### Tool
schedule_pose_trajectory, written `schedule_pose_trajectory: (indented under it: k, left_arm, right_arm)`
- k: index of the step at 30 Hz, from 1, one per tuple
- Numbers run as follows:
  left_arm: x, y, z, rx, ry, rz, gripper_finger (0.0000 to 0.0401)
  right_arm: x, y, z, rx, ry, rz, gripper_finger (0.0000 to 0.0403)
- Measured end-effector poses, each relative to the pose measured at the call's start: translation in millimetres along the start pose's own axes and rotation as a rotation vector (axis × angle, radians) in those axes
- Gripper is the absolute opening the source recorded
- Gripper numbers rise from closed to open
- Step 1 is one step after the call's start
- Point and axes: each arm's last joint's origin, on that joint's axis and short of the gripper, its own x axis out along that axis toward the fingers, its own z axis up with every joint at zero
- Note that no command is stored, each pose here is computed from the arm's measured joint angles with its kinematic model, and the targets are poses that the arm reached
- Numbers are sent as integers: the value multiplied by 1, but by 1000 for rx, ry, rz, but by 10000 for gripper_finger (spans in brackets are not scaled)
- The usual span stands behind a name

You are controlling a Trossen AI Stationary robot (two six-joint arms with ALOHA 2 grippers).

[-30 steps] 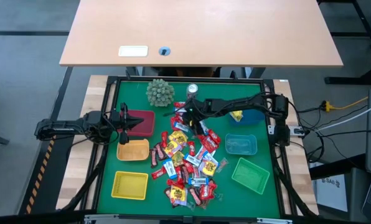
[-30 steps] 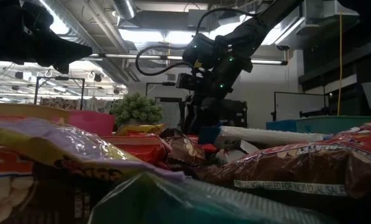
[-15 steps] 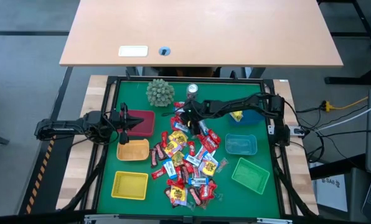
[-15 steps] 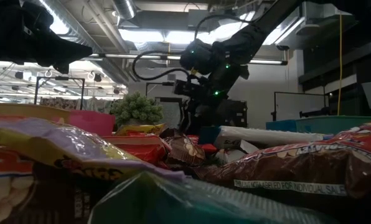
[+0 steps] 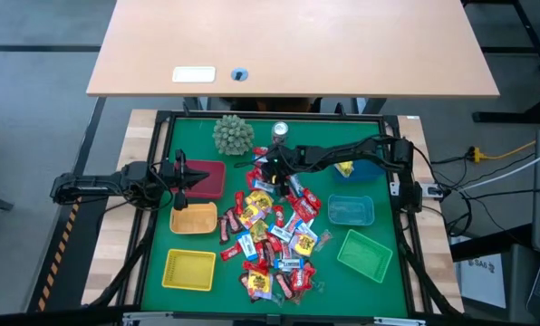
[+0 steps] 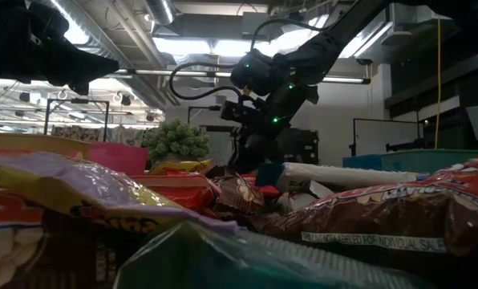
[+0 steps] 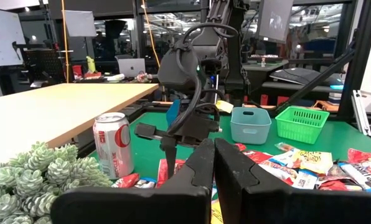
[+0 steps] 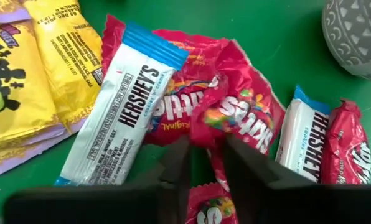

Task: Sort candy
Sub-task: Put the red candy into the light blue bin

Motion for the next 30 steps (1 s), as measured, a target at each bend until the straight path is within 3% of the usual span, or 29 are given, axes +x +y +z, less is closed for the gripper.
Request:
schedule_pose_trajectory:
  k: [6, 15, 22, 30]
  left_arm:
    - [0, 0, 0, 0, -1, 0, 1]
    - [0, 0, 0, 0, 0, 0, 1]
    - [0, 0, 0, -1, 0, 0, 1]
    - [0, 0, 0, -32, -1, 0, 1]
  right_arm:
    - [0, 0, 0, 5, 1, 0, 6]
    - [-16, 0, 3, 37, 28, 24, 4]
    - [-60, -2, 15, 80, 4, 63, 1]
    - [-132, 12, 18, 220, 33, 294, 1]
